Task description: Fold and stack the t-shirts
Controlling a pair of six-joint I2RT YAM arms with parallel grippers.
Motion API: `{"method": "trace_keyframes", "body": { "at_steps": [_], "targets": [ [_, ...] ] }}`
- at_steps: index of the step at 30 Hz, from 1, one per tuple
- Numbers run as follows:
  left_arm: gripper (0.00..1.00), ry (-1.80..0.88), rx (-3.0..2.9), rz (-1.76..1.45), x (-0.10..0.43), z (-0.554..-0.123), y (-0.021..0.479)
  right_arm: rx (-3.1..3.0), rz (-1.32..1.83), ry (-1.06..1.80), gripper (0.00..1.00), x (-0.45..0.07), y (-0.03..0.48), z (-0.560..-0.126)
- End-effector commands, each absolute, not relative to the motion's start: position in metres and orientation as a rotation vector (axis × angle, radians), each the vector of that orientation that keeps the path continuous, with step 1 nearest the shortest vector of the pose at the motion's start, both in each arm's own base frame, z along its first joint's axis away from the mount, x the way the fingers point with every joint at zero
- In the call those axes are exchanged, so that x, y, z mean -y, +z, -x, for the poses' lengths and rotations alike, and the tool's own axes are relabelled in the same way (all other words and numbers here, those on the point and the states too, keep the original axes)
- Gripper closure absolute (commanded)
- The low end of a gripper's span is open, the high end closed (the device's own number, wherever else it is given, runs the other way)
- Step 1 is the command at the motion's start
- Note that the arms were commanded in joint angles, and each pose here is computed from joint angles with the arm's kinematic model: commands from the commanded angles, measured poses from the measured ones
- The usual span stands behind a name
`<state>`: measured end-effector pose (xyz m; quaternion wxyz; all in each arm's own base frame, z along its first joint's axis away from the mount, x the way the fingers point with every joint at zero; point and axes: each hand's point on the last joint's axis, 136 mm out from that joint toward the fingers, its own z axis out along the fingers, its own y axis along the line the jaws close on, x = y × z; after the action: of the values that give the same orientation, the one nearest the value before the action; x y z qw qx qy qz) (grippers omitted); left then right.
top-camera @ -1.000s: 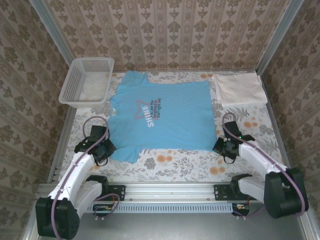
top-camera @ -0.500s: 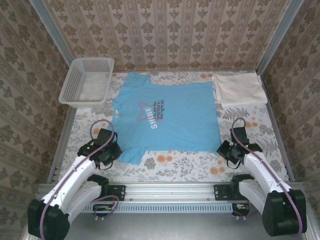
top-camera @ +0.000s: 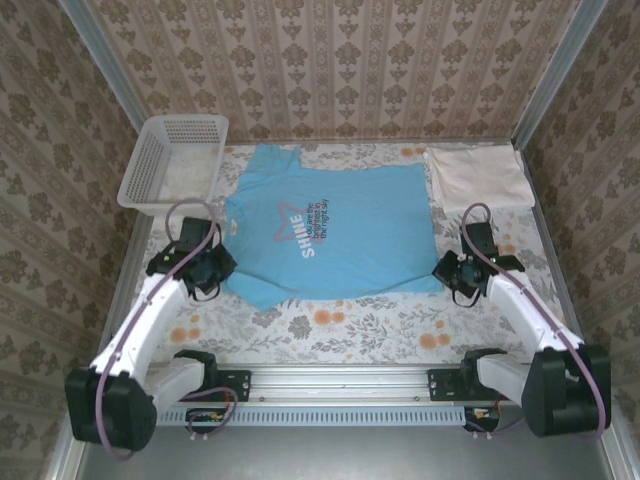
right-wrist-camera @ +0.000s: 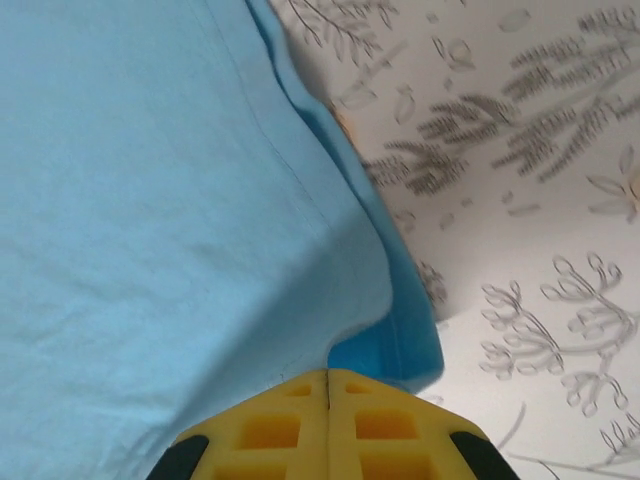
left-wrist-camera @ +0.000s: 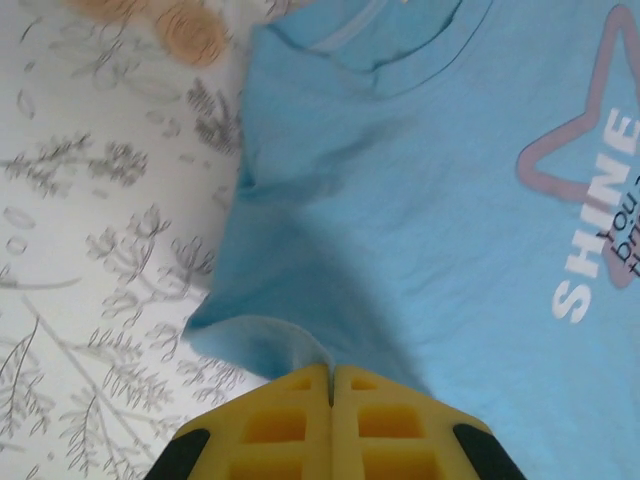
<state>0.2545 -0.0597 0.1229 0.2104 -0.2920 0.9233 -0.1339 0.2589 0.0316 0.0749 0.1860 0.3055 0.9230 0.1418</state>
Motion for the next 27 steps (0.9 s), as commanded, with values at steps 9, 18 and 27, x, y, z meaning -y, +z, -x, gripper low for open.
{"method": "trace_keyframes", "body": {
  "at_steps": [9,18,27],
  "targets": [
    [1.00,-0.407,-2.589,0.746,0.068,-0.341,0.135,-2.607,-0.793,0.273,1.00,-0.022,0.076,-0.338],
    [1.00,-0.325,-2.711,0.735,0.069,-0.389,0.100,-2.610,-0.853,0.209,1.00,-0.008,0.059,-0.359],
    [1.00,-0.325,-2.755,0.715,0.075,-0.417,0.084,-2.606,-0.905,0.204,1.00,0.002,0.052,-0.371]
  ]
}}
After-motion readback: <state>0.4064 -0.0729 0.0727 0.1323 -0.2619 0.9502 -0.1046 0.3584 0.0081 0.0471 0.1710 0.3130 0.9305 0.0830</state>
